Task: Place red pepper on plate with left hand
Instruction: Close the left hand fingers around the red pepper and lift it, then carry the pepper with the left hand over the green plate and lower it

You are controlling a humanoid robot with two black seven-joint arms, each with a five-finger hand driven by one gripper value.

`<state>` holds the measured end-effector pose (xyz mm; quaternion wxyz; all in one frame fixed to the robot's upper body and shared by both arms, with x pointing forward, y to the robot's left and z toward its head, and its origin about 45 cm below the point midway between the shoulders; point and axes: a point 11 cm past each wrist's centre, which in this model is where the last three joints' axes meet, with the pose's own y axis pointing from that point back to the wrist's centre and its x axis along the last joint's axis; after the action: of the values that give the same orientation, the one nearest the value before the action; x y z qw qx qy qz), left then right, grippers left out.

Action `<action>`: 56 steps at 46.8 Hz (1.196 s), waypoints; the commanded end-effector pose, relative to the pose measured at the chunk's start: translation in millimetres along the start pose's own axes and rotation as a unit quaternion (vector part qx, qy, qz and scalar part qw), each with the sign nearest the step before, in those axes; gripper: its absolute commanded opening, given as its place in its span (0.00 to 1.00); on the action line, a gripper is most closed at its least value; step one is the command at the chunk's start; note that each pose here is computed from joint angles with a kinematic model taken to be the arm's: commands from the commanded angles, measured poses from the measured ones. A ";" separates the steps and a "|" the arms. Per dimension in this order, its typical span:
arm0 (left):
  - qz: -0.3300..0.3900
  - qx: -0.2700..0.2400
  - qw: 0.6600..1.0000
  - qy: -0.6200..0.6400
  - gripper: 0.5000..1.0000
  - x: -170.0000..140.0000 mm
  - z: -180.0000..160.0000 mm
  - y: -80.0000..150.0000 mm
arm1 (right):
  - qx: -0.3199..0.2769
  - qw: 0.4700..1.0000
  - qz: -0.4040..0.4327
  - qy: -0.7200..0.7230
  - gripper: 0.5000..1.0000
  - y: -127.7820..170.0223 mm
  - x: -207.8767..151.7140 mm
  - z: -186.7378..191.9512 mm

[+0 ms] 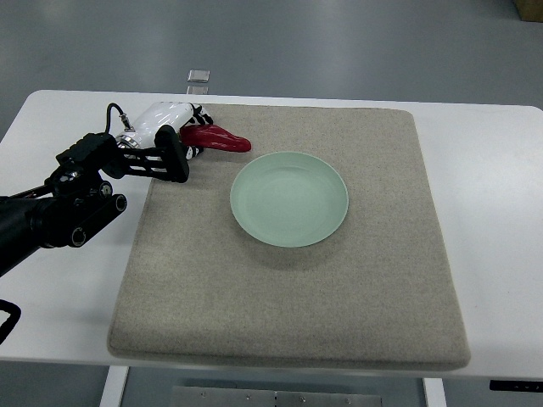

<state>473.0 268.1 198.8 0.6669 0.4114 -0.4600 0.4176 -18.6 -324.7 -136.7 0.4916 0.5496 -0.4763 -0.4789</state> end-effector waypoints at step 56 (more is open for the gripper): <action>0.020 -0.037 0.998 0.048 0.00 12.8 28.2 -3.3 | 0.000 1.000 0.000 0.000 0.86 0.0 0.0 0.0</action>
<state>471.9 247.5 214.1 0.6925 0.3624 -0.4465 0.4355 -18.5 -324.7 -136.7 0.4916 0.5496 -0.4763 -0.4789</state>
